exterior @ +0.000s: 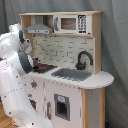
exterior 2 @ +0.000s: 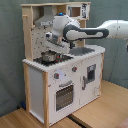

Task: Play with the kitchen

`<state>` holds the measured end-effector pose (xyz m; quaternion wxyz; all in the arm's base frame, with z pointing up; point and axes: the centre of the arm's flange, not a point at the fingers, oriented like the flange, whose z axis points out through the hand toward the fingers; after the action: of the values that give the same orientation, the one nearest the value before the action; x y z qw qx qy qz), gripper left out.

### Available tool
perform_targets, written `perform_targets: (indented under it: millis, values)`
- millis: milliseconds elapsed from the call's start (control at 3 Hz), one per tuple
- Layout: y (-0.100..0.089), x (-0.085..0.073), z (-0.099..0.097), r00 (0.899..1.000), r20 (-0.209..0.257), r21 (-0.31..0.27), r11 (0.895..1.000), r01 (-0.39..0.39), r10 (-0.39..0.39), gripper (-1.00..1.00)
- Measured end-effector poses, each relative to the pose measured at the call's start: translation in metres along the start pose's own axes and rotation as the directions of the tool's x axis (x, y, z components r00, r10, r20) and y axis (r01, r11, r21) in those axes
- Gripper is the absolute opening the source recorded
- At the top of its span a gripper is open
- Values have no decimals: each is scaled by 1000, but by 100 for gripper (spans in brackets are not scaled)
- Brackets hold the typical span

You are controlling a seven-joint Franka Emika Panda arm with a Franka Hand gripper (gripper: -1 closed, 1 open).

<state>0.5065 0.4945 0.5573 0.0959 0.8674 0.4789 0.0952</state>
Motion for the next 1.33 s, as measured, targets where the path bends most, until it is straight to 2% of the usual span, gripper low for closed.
perform_targets:
  millis: [333, 667, 1000, 1333]
  values:
    - [11, -5, 1, 998, 21, 40, 998, 57, -58, 100]
    - [12, -7, 19, 990, 52, 94, 987, 128, -133, 100]
    - [12, -5, 35, 974, 65, 124, 970, 208, -217, 100]
    - [12, -5, 35, 973, 66, 126, 969, 211, -220, -100]
